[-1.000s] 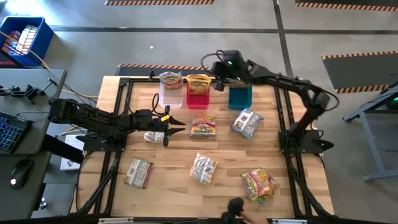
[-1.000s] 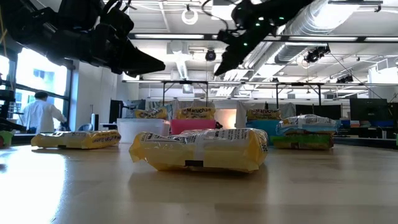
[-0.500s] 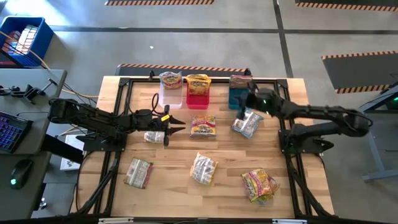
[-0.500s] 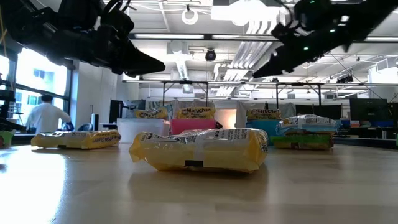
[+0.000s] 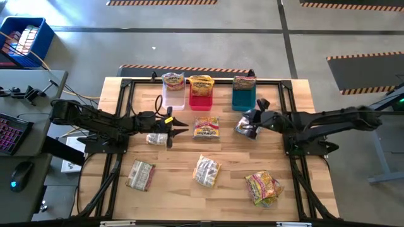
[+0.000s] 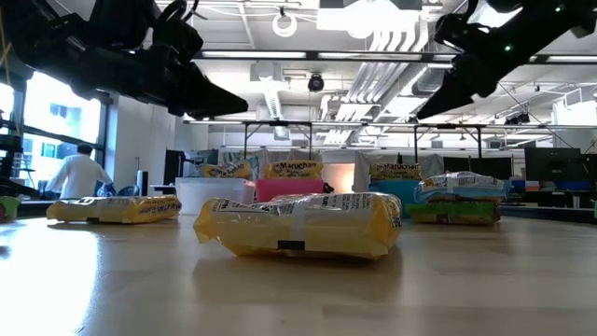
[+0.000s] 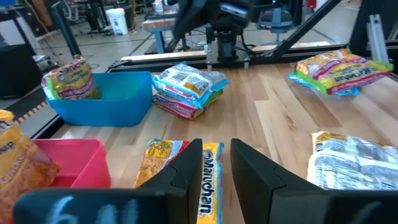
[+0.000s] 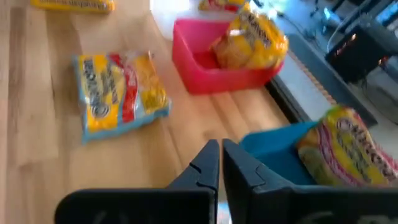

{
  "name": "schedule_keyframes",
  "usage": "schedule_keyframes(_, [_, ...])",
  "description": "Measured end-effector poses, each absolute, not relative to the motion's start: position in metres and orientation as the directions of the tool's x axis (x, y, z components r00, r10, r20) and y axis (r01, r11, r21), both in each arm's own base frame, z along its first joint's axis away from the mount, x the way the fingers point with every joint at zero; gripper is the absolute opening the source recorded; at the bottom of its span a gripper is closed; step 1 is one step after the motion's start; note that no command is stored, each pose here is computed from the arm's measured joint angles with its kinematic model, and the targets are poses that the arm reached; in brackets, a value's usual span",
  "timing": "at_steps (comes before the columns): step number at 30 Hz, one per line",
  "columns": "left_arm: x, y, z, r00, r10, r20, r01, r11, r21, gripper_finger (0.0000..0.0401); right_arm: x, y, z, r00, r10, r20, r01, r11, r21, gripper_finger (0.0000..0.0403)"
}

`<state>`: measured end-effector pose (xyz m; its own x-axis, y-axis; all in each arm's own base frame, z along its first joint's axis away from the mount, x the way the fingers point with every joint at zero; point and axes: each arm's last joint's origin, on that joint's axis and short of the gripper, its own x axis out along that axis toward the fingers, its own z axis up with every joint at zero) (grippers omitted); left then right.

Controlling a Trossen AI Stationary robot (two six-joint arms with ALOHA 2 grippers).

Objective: Sort Maruchan noodles
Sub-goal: Put the blue noodle pack into the transparent bin

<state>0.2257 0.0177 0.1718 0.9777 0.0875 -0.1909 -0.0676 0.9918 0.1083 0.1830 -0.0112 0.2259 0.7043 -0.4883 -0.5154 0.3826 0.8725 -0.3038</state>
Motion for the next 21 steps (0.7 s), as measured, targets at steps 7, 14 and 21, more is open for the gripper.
schedule_keyframes(7, [0.226,0.019,0.172,0.973,0.132,-0.191,-0.111,0.987,0.117,0.0074,0.177,0.014,0.215,0.646,-0.422,-0.636,0.356,0.904,-0.238,0.0049])
schedule_keyframes(14, [0.226,0.019,0.172,0.972,0.142,-0.19,-0.12,0.986,0.118,0.0074,0.185,0.033,0.188,0.547,-0.45,-0.706,0.395,0.882,-0.256,0.0159])
schedule_keyframes(21, [0.225,0.02,0.172,0.966,0.175,-0.19,-0.153,0.98,0.125,0.0087,0.201,0.041,0.163,0.426,-0.572,-0.701,0.428,0.81,-0.401,0.0239])
